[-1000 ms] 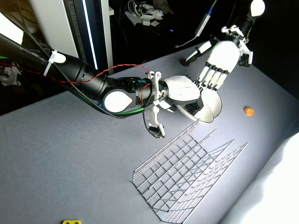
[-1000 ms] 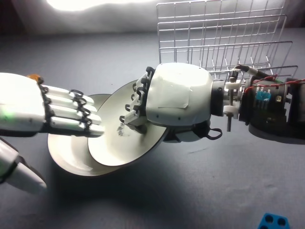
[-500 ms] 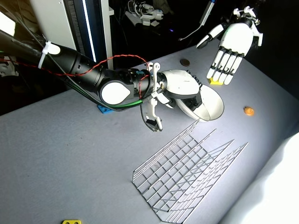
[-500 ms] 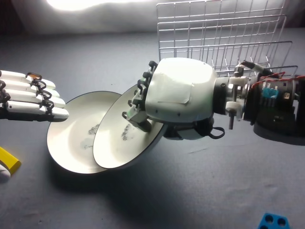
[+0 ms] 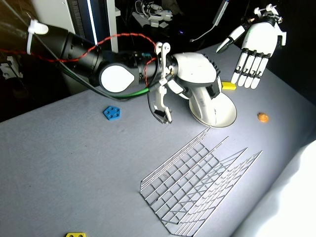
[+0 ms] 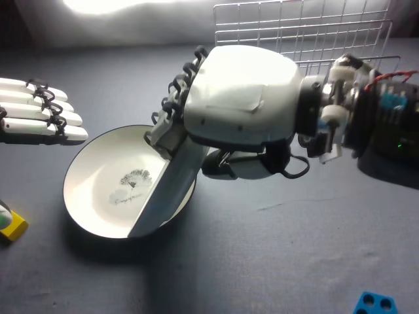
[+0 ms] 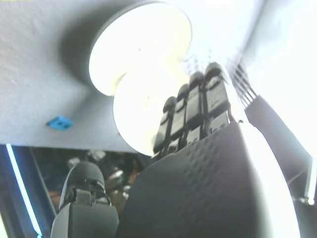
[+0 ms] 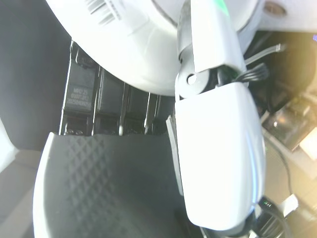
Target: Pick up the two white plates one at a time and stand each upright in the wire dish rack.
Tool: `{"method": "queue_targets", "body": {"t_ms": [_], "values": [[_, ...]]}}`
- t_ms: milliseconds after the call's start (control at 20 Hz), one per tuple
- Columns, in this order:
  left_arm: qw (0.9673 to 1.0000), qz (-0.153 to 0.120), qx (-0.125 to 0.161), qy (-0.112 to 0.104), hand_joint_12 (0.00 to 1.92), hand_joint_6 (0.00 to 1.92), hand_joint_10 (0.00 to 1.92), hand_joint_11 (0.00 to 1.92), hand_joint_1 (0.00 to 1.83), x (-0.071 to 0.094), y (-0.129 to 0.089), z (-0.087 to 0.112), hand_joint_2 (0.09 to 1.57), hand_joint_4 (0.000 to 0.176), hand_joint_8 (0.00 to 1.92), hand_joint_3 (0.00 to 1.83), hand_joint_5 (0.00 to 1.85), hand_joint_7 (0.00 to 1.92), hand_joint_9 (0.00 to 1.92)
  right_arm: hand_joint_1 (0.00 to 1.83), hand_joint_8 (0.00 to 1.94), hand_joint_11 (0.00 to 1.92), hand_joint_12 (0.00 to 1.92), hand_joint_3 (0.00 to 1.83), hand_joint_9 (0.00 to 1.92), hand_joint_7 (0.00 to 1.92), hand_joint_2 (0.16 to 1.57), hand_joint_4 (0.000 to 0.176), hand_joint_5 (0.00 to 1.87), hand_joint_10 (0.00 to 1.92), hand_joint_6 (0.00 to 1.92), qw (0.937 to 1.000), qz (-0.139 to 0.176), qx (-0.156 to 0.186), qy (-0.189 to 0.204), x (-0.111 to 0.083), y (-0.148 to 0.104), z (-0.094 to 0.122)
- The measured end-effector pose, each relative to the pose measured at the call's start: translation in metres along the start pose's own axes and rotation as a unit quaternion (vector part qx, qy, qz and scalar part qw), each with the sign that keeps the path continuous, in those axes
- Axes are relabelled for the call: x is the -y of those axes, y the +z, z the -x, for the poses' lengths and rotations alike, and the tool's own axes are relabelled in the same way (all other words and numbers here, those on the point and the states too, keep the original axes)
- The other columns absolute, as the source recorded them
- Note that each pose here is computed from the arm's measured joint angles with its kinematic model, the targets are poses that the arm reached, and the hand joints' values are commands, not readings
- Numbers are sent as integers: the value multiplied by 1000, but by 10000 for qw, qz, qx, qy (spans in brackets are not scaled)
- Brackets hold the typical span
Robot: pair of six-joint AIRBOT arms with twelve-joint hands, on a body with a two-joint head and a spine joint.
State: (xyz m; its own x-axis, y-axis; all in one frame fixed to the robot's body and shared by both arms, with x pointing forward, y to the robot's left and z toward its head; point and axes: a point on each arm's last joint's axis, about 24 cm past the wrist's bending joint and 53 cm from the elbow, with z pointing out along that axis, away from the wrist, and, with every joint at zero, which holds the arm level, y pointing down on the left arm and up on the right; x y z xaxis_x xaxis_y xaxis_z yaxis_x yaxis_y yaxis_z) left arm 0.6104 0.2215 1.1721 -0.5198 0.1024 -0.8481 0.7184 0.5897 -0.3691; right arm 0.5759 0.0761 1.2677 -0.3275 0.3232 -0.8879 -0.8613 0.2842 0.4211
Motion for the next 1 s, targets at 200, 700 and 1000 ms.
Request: {"method": "queue_targets", "body": {"t_ms": [200, 700, 1000], "values": [[9995, 231, 3, 215, 0, 2, 0, 0, 0, -11, 6, 0, 1079, 0, 0, 0, 6, 0, 0, 1368, 974, 832, 1165, 0, 923, 946, 1118, 0, 932, 1117, 1102, 9983, 65, 214, 539, -11, -6, 28], [9987, 227, 107, 438, 0, 0, 0, 0, 0, -7, 10, 7, 1072, 0, 0, 0, 0, 0, 0, 1366, 995, 819, 1167, 2, 902, 930, 1125, 0, 921, 1144, 1124, 9680, -608, 747, 2319, 24, -30, 94], [9986, 300, 90, 420, 0, 0, 0, 0, 0, -9, 13, 4, 1080, 0, 0, 0, 0, 0, 0, 1368, 1000, 840, 1159, 1, 914, 931, 1118, 0, 950, 1118, 1079, 9350, -861, 1231, 3211, 42, -46, 128]]}}
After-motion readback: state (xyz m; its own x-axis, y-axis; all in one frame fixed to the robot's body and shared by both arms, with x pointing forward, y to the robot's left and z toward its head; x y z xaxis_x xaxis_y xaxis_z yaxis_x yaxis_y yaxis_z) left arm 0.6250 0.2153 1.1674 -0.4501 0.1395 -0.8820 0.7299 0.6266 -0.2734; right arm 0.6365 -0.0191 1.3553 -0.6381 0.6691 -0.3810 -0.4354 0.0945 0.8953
